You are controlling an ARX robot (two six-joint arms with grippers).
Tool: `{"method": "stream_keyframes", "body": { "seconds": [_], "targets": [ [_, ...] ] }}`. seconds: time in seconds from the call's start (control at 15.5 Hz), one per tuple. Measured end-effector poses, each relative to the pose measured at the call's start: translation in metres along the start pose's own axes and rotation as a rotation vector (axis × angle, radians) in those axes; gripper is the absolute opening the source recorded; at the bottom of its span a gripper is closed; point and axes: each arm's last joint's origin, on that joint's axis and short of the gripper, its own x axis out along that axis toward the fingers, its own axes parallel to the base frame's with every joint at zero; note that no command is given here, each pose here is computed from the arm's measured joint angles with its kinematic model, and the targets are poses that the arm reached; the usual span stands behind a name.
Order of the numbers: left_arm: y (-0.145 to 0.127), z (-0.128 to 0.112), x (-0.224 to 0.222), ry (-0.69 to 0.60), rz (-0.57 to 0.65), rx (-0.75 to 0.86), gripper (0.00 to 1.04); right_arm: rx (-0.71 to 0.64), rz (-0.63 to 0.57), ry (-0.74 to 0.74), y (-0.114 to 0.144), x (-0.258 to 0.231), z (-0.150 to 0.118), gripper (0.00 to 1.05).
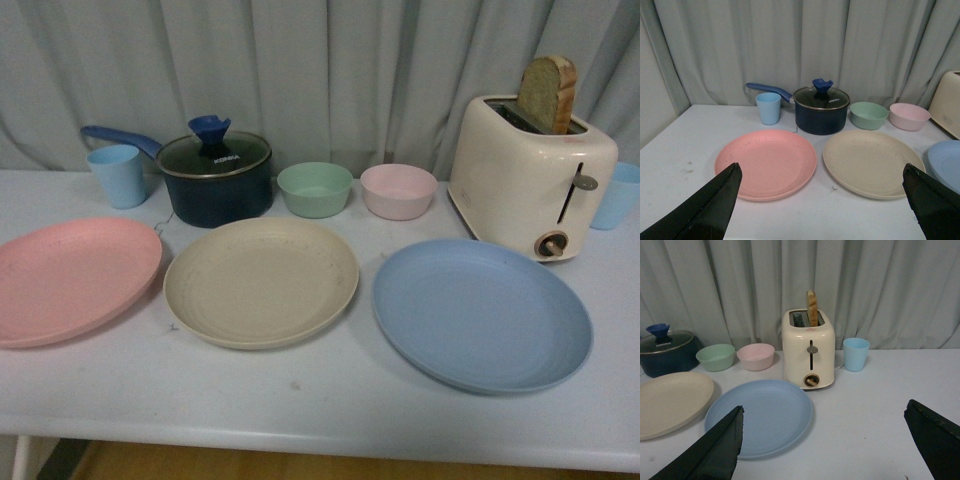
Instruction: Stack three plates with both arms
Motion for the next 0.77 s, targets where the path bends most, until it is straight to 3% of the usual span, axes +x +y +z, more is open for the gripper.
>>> {"method": "stream_keyframes", "body": {
  "seconds": [0.77],
  "targets": [
    [0.0, 0.0, 0.0, 0.0, 0.0, 0.0, 0.98, 0.0, 0.0, 0.0, 0.0, 0.0, 0.0, 0.98]
  ]
}}
